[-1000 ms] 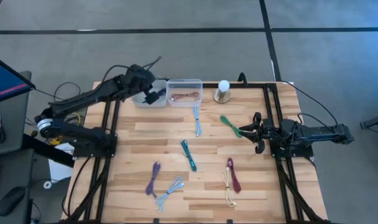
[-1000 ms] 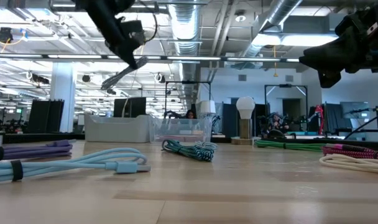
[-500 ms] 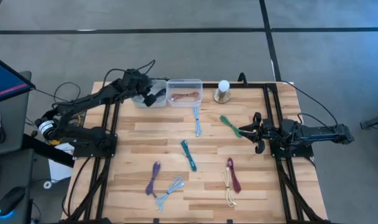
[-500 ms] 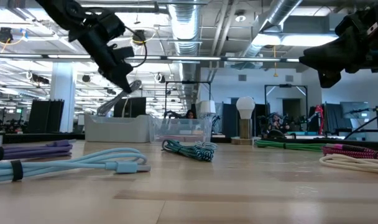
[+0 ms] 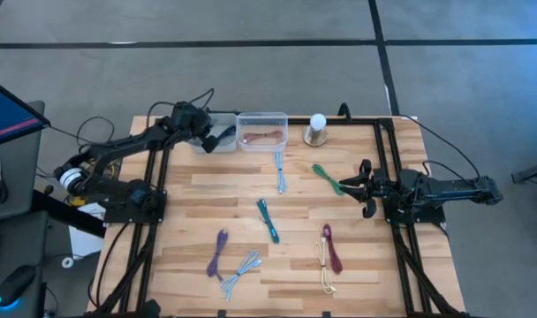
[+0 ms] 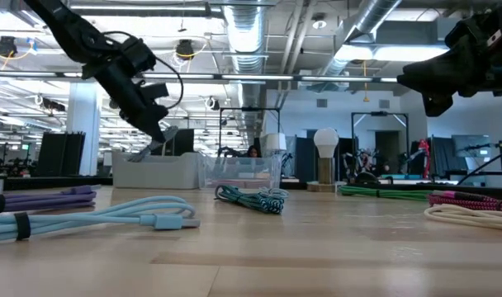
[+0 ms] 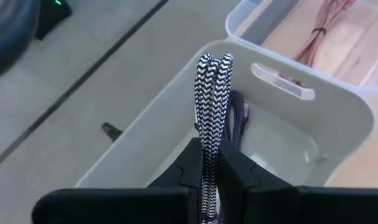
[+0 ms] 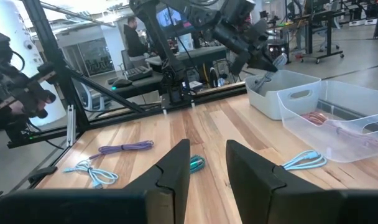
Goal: Pick & Place USB Port
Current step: Put the black and white USB cable into the gray bin, then put the green USB cable into the transparent bin
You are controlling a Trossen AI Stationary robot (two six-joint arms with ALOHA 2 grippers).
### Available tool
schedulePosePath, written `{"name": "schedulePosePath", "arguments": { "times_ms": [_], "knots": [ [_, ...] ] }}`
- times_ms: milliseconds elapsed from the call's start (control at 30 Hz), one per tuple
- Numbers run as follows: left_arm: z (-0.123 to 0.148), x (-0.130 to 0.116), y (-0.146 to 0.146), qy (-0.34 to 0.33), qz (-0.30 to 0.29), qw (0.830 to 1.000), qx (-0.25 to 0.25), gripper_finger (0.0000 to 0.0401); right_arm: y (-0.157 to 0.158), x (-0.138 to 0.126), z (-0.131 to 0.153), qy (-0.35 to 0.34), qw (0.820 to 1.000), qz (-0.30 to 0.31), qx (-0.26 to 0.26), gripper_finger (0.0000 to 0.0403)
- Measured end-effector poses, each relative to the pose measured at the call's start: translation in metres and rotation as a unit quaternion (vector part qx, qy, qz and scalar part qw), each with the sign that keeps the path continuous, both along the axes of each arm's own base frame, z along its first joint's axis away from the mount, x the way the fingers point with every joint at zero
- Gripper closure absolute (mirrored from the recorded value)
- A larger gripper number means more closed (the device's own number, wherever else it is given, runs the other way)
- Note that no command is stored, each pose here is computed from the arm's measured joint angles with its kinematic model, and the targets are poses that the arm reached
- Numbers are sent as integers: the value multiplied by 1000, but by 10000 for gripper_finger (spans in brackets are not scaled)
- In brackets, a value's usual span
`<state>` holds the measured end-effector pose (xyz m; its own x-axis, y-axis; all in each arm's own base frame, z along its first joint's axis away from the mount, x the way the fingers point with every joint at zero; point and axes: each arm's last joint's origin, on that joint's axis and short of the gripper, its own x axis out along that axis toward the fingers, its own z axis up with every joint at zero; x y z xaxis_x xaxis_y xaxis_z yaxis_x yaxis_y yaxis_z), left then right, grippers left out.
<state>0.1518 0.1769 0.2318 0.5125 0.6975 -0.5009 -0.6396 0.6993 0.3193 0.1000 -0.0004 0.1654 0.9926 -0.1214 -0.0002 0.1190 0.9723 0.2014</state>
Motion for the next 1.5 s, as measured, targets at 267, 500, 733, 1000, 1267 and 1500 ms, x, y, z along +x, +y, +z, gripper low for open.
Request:
{"name": "schedulePosePath", "arguments": {
  "times_ms": [267, 500, 733, 1000, 1267, 1500],
  "knots": [
    [-26, 14, 22, -4, -21, 999, -28, 380, -1, 0, 0, -1, 1000, -10, 0, 305],
    [-37, 23, 31, 8, -31, 998, -53, 380, -1, 0, 0, -2, 1000, -10, 0, 305],
    [-35, 24, 32, -10, -25, 998, -54, 369, -1, 0, 0, -2, 1000, -9, 0, 305],
    [-30, 28, 33, -35, -26, 998, -37, 290, -1, 0, 0, -2, 1000, -9, 0, 305],
    [-18, 29, 26, -50, -36, 998, -19, 278, -1, 0, 0, -2, 1000, -9, 0, 305],
    [25, 28, -11, -102, -90, 990, 36, 302, -1, 0, 0, -2, 1000, -9, 0, 305]
  ]
}}
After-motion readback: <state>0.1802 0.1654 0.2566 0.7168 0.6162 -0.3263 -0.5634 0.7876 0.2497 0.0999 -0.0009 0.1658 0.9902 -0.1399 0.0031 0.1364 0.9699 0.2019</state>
